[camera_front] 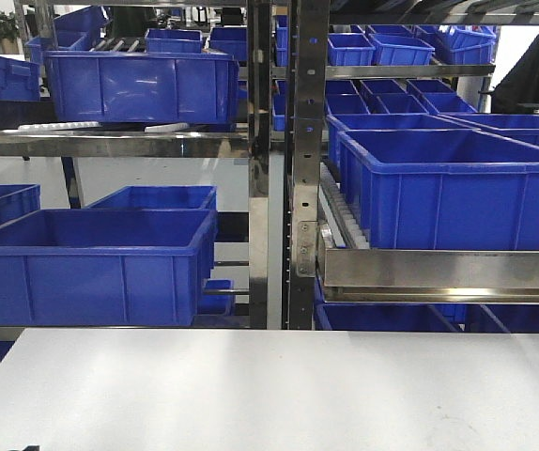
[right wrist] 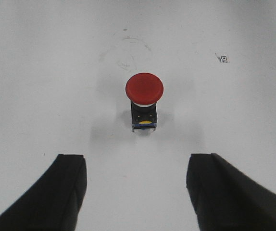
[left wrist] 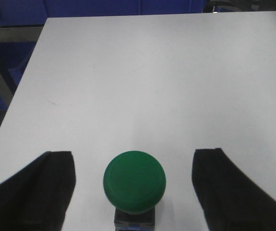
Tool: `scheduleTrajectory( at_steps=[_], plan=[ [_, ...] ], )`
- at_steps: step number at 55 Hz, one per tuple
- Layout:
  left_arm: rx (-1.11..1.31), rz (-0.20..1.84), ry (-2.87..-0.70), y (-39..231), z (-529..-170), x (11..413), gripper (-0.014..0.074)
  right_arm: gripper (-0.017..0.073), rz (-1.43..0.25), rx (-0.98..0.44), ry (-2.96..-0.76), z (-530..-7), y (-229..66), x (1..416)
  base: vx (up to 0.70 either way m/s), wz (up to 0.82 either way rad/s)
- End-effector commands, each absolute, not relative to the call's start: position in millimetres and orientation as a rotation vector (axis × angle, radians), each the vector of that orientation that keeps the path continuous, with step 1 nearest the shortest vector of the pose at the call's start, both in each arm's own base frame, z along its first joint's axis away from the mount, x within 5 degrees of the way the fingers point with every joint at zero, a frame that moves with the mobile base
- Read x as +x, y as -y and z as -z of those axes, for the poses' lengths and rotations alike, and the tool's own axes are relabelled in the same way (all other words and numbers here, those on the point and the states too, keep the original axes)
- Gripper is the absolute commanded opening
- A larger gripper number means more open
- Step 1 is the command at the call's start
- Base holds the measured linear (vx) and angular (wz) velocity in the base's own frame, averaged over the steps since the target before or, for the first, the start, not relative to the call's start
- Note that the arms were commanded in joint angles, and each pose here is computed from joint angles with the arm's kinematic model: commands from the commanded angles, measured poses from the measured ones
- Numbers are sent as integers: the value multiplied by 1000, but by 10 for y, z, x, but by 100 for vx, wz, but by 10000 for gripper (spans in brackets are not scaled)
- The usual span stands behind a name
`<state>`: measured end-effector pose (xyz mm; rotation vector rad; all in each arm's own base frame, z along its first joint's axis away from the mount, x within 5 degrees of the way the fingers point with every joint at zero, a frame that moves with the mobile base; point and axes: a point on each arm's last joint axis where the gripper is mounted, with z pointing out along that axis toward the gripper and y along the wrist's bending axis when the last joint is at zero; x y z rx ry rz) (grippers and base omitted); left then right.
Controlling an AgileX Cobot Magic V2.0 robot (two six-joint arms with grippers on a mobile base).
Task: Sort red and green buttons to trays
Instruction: 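Open both grippers around the green and red push-buttons, then close left gripper on green button and right gripper on red button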
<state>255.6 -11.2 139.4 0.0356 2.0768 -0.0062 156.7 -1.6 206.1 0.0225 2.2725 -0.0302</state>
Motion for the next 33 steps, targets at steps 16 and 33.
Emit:
scheduleTrajectory(
  at_steps=[16,33],
  plan=[
    [10,10,-1958,114,-1242,2730,587,513,23,17,-2189,-2202,13,1640,0,0],
    [-9,23,-1947,116,-1069,2757,586,513,24,17,-2192,-2200,14,1639,0,0]
  ],
)
